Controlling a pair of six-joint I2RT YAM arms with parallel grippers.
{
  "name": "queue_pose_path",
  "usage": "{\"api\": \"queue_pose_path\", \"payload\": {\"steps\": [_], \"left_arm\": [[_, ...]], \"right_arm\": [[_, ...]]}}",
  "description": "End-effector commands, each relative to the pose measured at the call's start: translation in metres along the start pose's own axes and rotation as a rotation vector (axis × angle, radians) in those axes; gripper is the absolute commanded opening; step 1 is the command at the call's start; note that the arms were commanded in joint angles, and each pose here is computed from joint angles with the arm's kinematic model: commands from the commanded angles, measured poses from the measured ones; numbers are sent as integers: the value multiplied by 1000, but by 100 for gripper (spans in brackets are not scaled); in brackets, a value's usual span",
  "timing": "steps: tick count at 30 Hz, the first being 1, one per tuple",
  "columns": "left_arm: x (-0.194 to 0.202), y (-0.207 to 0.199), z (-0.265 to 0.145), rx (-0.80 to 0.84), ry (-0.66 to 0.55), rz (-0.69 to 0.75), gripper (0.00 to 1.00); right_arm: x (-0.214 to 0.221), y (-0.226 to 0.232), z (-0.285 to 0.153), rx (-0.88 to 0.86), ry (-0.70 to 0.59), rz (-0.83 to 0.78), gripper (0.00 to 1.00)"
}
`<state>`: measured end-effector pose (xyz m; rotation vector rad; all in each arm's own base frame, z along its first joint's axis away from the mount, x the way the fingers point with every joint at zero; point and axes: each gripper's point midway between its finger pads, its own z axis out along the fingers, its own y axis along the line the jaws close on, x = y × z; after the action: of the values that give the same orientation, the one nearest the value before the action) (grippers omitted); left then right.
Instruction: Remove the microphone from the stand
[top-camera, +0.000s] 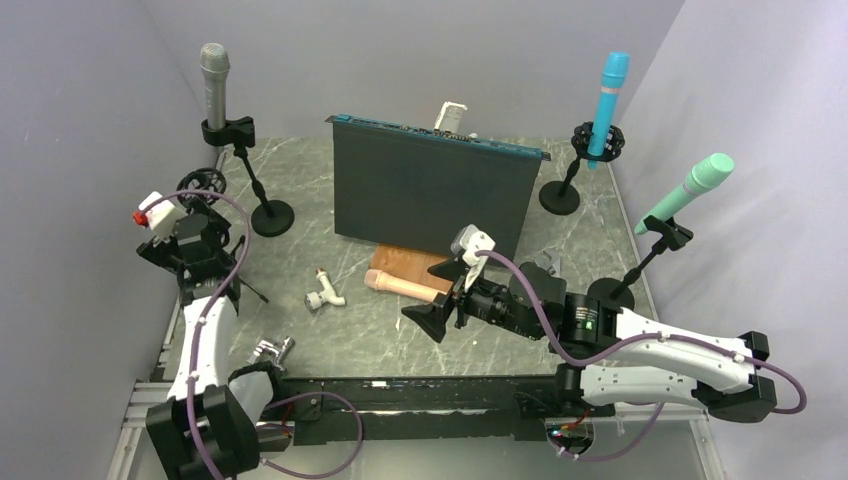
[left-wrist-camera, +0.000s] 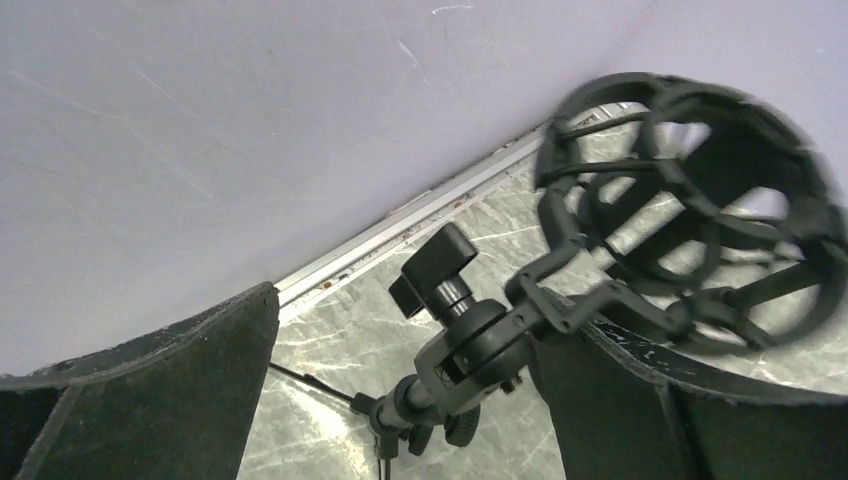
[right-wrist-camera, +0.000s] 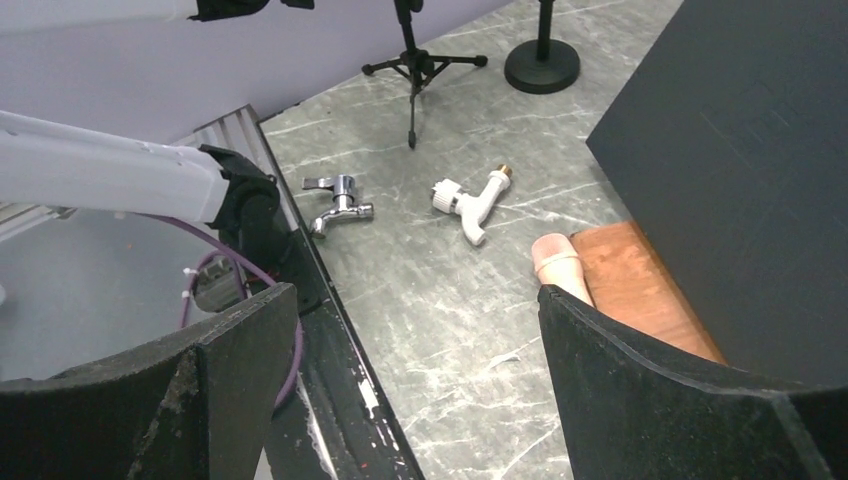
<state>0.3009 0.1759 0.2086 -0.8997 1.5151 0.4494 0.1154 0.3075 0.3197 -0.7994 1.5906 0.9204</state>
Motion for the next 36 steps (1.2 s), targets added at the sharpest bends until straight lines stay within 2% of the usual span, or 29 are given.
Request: {"api": "queue_pose_path", "payload": {"steps": [1,5,8,12,19,22,27,36], "left_arm": [[-18,2,-21,-20,67,-73,99],[-13,-7,-47,63,166,-99,99],[-23,-20,-69,178,177,-123,99],[-55,-48,-103,380,168,-132,98],[-113,-89,-138,644,72,-145,96],[-130,-112,-143,758,32,-151,96],[-167,-153,-148,960,-55,-73,97],[-233,-196,-97,944,-185,2,99]], "right_arm": [[-39,13,-3,-55,-99,17,92],[-40,14,0,-58,-91,1,92],[-38,15,3,-61,-79,-2,92],[-34,15,3,-62,-83,10,92],[-31,9,-3,-40,-80,15,92],[-31,5,-10,-21,-91,27,92],[-28,-7,-24,24,-96,50,92],[-28,-28,-54,112,-116,77,93]]}}
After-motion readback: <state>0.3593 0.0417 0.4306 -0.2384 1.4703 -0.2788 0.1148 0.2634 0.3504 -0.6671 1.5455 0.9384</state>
